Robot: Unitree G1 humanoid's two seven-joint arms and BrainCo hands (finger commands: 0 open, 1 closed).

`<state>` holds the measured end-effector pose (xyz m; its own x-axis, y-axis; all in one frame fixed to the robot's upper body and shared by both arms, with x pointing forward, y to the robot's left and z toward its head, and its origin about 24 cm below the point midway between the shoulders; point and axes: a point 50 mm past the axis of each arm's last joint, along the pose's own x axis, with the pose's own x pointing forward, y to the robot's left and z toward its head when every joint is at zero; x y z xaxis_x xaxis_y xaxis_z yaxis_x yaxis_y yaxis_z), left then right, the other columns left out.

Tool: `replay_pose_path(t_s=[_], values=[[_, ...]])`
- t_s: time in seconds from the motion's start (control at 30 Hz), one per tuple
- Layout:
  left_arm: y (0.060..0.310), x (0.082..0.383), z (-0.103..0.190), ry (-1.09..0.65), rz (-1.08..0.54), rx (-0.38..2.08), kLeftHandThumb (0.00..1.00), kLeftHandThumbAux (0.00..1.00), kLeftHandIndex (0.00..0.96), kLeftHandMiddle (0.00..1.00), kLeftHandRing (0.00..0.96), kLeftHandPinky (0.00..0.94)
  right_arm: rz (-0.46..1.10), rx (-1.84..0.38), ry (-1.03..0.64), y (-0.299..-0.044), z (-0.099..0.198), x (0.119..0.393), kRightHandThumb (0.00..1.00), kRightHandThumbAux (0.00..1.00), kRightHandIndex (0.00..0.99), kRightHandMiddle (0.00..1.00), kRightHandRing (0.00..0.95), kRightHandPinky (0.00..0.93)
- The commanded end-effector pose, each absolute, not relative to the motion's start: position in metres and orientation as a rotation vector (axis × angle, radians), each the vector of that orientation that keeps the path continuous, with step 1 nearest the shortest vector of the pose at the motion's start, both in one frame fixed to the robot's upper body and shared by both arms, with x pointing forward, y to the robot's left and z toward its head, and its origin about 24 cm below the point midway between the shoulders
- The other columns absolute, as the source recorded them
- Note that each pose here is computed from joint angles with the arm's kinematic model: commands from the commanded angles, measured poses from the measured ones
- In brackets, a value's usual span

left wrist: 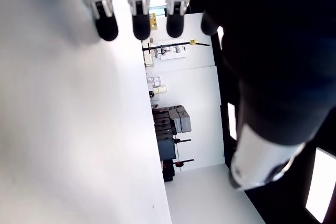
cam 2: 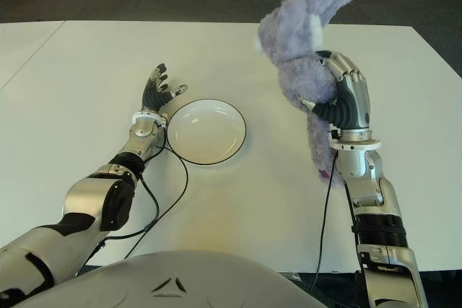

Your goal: Put the doll into the plate.

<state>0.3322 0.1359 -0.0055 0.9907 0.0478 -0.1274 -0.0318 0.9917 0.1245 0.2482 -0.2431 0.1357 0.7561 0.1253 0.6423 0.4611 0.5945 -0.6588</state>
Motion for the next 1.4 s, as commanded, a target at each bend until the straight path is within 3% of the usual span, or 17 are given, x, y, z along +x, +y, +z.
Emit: replay_pose_path(t_s=[0.03,0.23,0.3,0.47,0.63,0.77,0.9,1.4], values=[[0.132,0.264,-0.086,0.523,0.012,0.088,0.0,0.825,0.07,0.075,0.078,0.109,-0.277,-0.89,-0.817,-0.238,0.154,0.251,0.037,0.716,0.796,0.9,0.894,0.892],[0.133,0.264,-0.085,0.515,0.01,0.094,0.0,0.829,0.071,0.072,0.077,0.112,-0.299,-0.848,-0.87,-0.237,0.164,0.255,0.032,0.68,0.795,0.898,0.891,0.892],[0.133,0.264,-0.086,0.523,0.007,0.095,0.0,0.819,0.07,0.072,0.077,0.105,-0.309,-0.838,-0.912,-0.23,0.172,0.252,0.112,0.694,0.789,0.887,0.88,0.87],[0.134,0.264,-0.086,0.532,0.007,0.092,0.0,0.807,0.065,0.069,0.074,0.103,-0.277,-0.808,-0.984,-0.199,0.182,0.24,0.175,0.706,0.782,0.879,0.873,0.865],[0.134,0.263,-0.086,0.525,0.009,0.099,0.0,0.795,0.06,0.065,0.068,0.099,-0.129,-0.749,-1.019,-0.175,0.181,0.238,0.326,0.735,0.781,0.879,0.877,0.86],[0.133,0.263,-0.086,0.52,0.005,0.1,0.0,0.805,0.064,0.068,0.07,0.104,-0.03,-0.723,-1.024,-0.164,0.179,0.242,0.385,0.739,0.781,0.878,0.87,0.857],[0.133,0.263,-0.086,0.52,0.004,0.102,0.0,0.809,0.065,0.069,0.072,0.111,0.06,-0.674,-1.05,-0.148,0.177,0.251,0.411,0.744,0.773,0.873,0.866,0.855],[0.132,0.262,-0.088,0.532,0.022,0.095,0.0,0.841,0.083,0.086,0.09,0.109,0.385,-0.692,-0.996,-0.133,0.145,0.247,0.424,0.764,0.754,0.853,0.862,0.856]])
